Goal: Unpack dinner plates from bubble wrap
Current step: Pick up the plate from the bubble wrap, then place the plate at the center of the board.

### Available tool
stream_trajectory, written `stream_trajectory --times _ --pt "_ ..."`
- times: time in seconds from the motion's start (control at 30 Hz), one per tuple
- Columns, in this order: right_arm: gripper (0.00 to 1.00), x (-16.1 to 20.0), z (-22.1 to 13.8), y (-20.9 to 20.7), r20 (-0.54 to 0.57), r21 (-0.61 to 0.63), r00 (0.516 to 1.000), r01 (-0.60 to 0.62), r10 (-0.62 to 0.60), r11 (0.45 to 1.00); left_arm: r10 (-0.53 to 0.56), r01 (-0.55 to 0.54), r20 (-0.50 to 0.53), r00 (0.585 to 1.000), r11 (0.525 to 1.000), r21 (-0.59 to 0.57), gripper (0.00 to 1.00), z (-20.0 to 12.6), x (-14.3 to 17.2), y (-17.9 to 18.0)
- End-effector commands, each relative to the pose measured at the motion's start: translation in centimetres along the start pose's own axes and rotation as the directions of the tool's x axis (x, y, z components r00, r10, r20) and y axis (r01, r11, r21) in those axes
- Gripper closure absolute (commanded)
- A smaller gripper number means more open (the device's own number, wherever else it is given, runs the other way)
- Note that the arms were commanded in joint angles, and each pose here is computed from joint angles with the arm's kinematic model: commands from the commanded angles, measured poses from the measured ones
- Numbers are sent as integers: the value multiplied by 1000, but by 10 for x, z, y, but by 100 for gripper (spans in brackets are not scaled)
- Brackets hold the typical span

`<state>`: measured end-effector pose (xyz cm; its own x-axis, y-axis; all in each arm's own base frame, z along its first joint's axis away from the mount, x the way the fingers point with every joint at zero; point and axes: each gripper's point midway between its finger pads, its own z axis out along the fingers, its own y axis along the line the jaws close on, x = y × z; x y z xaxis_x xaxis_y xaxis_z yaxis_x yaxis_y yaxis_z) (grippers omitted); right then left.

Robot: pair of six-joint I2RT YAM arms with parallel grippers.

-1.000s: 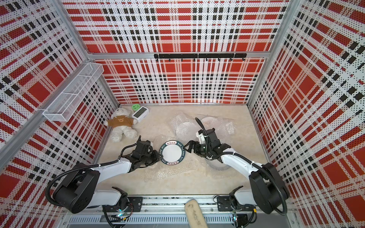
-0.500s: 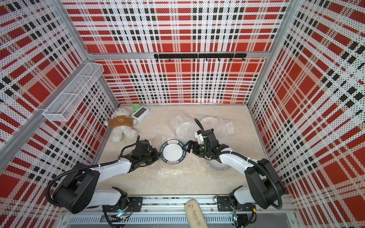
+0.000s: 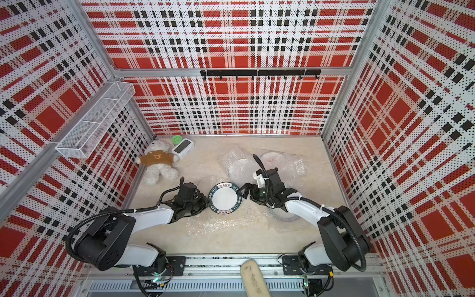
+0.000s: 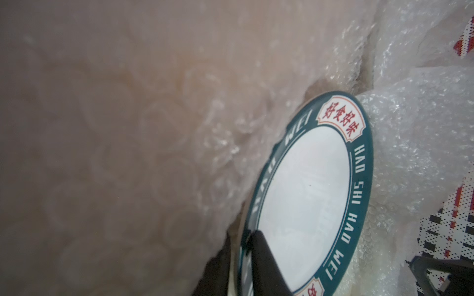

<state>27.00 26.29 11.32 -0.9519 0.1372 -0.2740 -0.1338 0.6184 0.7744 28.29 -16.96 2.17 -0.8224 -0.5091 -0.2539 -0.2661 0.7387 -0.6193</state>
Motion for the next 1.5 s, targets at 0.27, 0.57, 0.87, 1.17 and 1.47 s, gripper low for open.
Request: stream_trajectory --times 0.27,0.57,0.87,1.17,1.47 --pt "0 0 4 2 5 -20 1000 1 -1 1000 -20 17 39 999 997 81 93 -2 -13 -26" --pt "0 -6 0 6 8 -1 999 39 -39 999 -45 32 62 997 981 190 100 -40 -21 -59" --pt "0 -15 0 20 10 -26 997 75 -74 997 -94 66 223 970 989 130 100 -125 -44 -34" --pt "0 -13 -2 22 10 -41 996 88 -88 995 -269 261 347 898 963 71 100 -177 -83 42" --pt "0 -6 -5 18 5 -38 996 90 -90 995 -373 400 393 841 917 14 100 -184 -92 97"
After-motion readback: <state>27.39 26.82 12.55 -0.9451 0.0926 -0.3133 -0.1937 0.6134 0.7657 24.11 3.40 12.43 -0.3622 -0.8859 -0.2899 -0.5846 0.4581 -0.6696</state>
